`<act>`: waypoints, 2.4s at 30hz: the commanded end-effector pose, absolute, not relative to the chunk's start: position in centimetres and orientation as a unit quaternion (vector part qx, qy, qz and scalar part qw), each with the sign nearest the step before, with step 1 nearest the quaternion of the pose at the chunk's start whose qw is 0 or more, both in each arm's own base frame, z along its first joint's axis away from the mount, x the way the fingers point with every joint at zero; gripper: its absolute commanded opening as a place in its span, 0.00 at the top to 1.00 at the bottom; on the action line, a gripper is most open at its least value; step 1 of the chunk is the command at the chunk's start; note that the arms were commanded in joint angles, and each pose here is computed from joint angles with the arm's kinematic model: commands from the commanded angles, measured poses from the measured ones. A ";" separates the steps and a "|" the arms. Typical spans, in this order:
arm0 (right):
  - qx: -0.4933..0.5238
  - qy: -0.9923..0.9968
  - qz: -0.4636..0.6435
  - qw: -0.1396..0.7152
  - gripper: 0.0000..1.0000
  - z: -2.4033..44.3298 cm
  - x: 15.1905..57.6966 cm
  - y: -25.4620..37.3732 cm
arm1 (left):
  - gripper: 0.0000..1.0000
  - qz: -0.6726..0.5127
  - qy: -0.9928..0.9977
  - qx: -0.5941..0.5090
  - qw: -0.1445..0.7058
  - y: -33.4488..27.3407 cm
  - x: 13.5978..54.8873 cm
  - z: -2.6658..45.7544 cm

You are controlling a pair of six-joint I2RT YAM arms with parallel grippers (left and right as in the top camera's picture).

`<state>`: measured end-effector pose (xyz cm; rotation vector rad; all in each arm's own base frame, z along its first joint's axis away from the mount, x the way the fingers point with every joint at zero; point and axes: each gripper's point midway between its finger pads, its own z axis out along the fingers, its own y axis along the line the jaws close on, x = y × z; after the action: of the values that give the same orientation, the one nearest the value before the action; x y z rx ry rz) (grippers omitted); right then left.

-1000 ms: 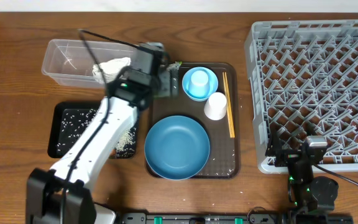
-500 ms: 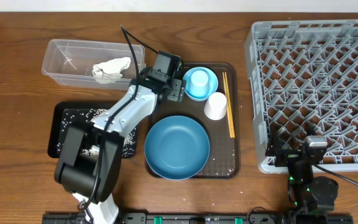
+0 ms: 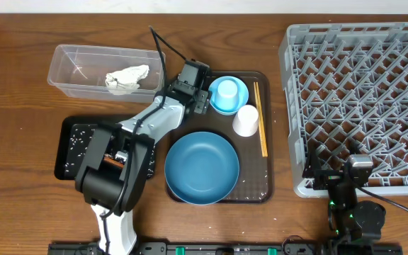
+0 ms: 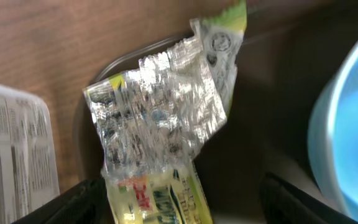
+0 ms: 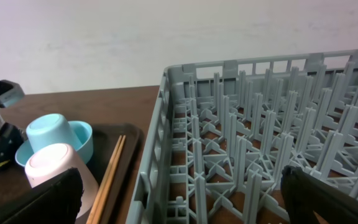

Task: Sort waste into correct bins and load items into the dishwasher rack
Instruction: 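Reach the left gripper to the Pandan snack wrapper and grasp it, then carry the wrapper left into the clear bin and release it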

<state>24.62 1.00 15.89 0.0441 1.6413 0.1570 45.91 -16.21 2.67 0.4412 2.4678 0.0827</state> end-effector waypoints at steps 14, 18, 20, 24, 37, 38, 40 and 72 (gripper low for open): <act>0.024 0.730 0.064 0.680 0.01 15.9 24.6 0.6 | 0.50 0.070 0.925 0.155 0.339 -15.2 47.8 1.7; 0.024 0.730 0.064 0.680 0.01 15.9 24.6 0.6 | 0.50 0.063 0.927 0.159 0.333 -15.4 47.6 1.1; 0.024 0.730 0.064 0.680 0.01 15.9 24.6 0.6 | 0.45 0.055 0.929 0.163 0.329 -15.7 47.5 0.8; 0.024 0.730 0.064 0.680 0.01 15.9 24.6 0.6 | 0.45 0.054 0.928 0.163 0.330 -15.8 47.6 0.7; 0.024 0.730 0.064 0.680 0.01 15.9 24.6 0.6 | 0.94 0.051 0.925 0.163 0.339 -16.1 47.8 1.0; 0.024 0.730 0.064 0.680 0.01 15.9 24.6 0.6 | 0.94 0.050 0.924 0.164 0.341 -16.2 47.8 1.3; 0.024 0.730 0.064 0.680 0.01 15.9 24.6 0.6 | 0.94 0.046 0.920 0.166 0.351 -16.7 47.8 2.8; 0.024 0.730 0.064 0.680 0.01 15.9 24.6 0.6 | 0.94 -0.002 0.823 -0.287 0.490 2.8 49.1 19.8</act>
<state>24.62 0.99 15.89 0.0443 1.6409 0.1567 48.74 -0.73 21.96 -0.4385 2.0273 0.0205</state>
